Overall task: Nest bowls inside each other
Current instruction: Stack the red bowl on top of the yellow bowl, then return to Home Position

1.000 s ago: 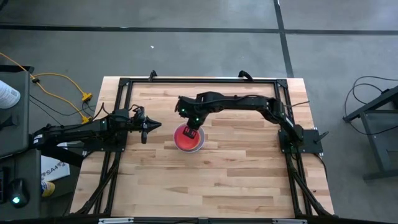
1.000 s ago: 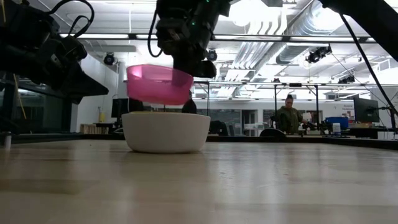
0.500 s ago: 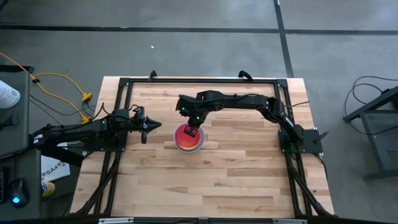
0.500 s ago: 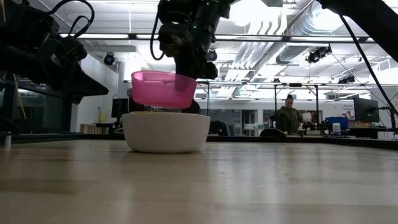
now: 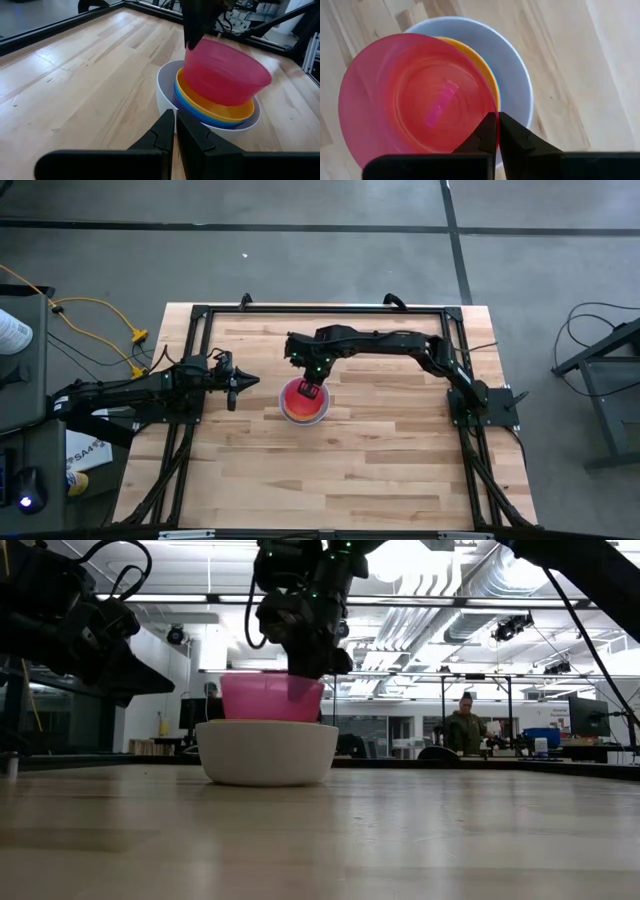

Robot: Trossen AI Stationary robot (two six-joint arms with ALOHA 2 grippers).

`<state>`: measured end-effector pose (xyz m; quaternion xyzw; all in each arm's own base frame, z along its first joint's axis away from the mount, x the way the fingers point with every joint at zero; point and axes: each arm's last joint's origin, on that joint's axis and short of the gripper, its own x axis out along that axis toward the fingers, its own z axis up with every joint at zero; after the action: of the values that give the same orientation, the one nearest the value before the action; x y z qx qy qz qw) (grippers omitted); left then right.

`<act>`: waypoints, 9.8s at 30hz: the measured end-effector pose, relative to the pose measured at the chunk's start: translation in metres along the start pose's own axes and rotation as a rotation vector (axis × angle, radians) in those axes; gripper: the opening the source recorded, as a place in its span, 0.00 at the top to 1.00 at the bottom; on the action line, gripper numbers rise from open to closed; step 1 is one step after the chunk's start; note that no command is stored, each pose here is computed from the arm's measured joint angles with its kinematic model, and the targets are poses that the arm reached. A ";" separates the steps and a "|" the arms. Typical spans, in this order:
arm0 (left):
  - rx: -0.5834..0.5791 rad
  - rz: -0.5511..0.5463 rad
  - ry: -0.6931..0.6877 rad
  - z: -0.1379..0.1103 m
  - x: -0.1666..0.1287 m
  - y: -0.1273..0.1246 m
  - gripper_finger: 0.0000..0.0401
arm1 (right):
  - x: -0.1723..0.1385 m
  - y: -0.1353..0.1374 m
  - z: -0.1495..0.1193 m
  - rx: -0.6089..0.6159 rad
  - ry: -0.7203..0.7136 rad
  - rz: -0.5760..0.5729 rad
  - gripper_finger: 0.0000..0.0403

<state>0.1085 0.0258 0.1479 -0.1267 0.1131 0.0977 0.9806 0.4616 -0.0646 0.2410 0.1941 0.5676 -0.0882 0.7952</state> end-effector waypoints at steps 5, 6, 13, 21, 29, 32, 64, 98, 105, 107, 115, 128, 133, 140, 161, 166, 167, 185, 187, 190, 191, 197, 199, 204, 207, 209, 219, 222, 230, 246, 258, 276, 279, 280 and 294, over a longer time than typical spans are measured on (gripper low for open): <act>0.000 0.000 0.000 0.000 0.000 0.000 0.95 | 0.007 -0.002 0.000 -0.008 0.017 0.002 0.99; 0.000 0.000 0.000 0.000 0.000 0.000 0.95 | 0.009 -0.002 0.001 -0.011 0.018 0.002 0.99; 0.000 0.000 0.000 0.000 0.000 0.000 0.95 | 0.013 -0.002 0.003 -0.016 0.004 0.030 0.99; 0.000 0.000 0.000 0.000 0.000 0.000 0.95 | 0.014 0.001 0.002 -0.029 0.007 0.034 0.99; 0.000 -0.001 0.000 0.000 0.000 0.000 0.95 | 0.019 0.002 0.003 -0.030 0.011 0.035 0.99; 0.000 0.000 0.000 0.000 0.000 0.000 0.95 | 0.027 0.001 0.003 -0.028 0.028 0.049 0.99; 0.000 -0.002 0.000 0.000 0.000 0.000 0.95 | 0.036 0.002 0.005 -0.075 0.016 0.091 0.99; 0.000 -0.002 0.000 0.000 0.000 0.000 0.95 | 0.036 0.005 0.012 -0.089 -0.045 0.150 0.65; 0.000 -0.002 0.000 0.000 0.000 0.000 0.95 | 0.033 0.004 0.012 -0.112 -0.063 0.106 0.65; 0.000 -0.001 0.000 0.000 0.000 0.000 0.95 | 0.027 0.004 0.013 -0.130 -0.085 0.066 0.65; 0.000 0.000 0.000 0.000 0.000 0.000 0.95 | -0.004 0.006 0.015 -0.152 -0.170 0.034 0.65; 0.000 -0.001 0.000 0.000 0.000 0.000 0.95 | -0.052 0.020 0.010 -0.214 -0.261 0.101 0.65; 0.000 -0.001 0.000 0.000 0.000 0.000 0.95 | -0.064 0.031 0.005 -0.270 -0.236 0.278 0.66; 0.000 -0.001 0.000 0.000 0.000 0.000 0.95 | -0.093 0.047 -0.014 -0.419 -0.246 0.298 0.67; 0.000 0.016 0.005 -0.001 0.000 0.001 0.95 | -0.104 0.025 -0.109 -0.358 -0.420 0.301 0.67; 0.000 0.016 0.007 -0.001 0.001 0.001 0.95 | -0.109 0.017 -0.128 -0.341 -0.454 0.283 0.67; -0.001 0.017 0.008 -0.001 0.001 0.001 0.95 | -0.112 0.017 -0.131 -0.343 -0.485 0.295 0.67; -0.001 0.018 0.011 -0.001 0.001 0.001 0.95 | -0.089 -0.013 -0.195 -0.258 -0.685 0.276 0.67; -0.001 0.018 0.012 -0.001 0.001 0.001 0.95 | -0.088 -0.018 -0.202 -0.245 -0.674 0.241 0.67; -0.001 0.018 0.011 -0.001 0.001 0.001 0.95 | -0.091 -0.022 -0.211 -0.238 -0.703 0.226 0.67; -0.001 0.018 0.012 -0.001 0.001 0.001 0.95 | -0.091 -0.023 -0.214 -0.238 -0.704 0.226 0.67; -0.001 0.018 0.011 -0.001 0.001 0.001 0.95 | -0.083 -0.033 -0.236 -0.221 -0.771 0.262 0.67; -0.001 0.018 0.011 -0.001 0.001 0.001 0.95 | -0.076 -0.037 -0.246 -0.201 -0.777 0.275 0.67; -0.001 0.018 0.011 -0.001 0.001 0.001 0.95 | -0.063 -0.046 -0.264 -0.182 -0.816 0.304 0.67; -0.001 0.018 0.011 -0.001 0.001 0.001 0.95 | -0.056 -0.050 -0.274 -0.178 -0.839 0.313 0.67; -0.001 0.018 0.012 -0.001 0.001 0.001 0.95 | -0.051 -0.054 -0.280 -0.178 -0.857 0.318 0.67; -0.001 0.019 0.012 -0.001 0.001 0.001 0.95 | -0.035 -0.064 -0.301 -0.164 -0.927 0.355 0.67; -0.001 0.019 0.012 -0.001 0.001 0.001 0.95 | -0.032 -0.066 -0.306 -0.170 -0.941 0.358 0.67; -0.001 0.019 0.012 -0.001 0.001 0.001 0.95 | -0.024 -0.072 -0.319 -0.172 -0.971 0.369 0.67; -0.001 0.020 0.012 -0.001 0.001 0.001 0.95 | -0.031 -0.076 -0.334 -0.216 -1.068 0.449 0.67; -0.001 0.020 0.011 -0.001 0.001 0.001 0.95 | -0.028 -0.082 -0.346 -0.212 -0.977 0.416 0.67; -0.001 0.020 0.011 -0.001 0.001 0.001 0.95 | -0.023 -0.091 -0.356 -0.121 -0.940 0.263 0.67; -0.001 0.020 0.011 -0.001 0.001 0.001 0.95 | -0.023 -0.091 -0.356 -0.123 -0.933 0.260 0.67; -0.001 0.020 0.012 -0.001 0.001 0.001 0.95 | -0.022 -0.091 -0.356 -0.122 -0.932 0.261 0.67; -0.001 0.020 0.012 -0.001 0.001 0.001 0.95 | -0.024 -0.090 -0.356 -0.127 -0.946 0.287 0.67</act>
<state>0.1090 0.0264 0.1465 -0.1266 0.1201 0.1067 0.9789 0.1111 -0.0029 0.1452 0.1601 0.1163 -0.0217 0.9800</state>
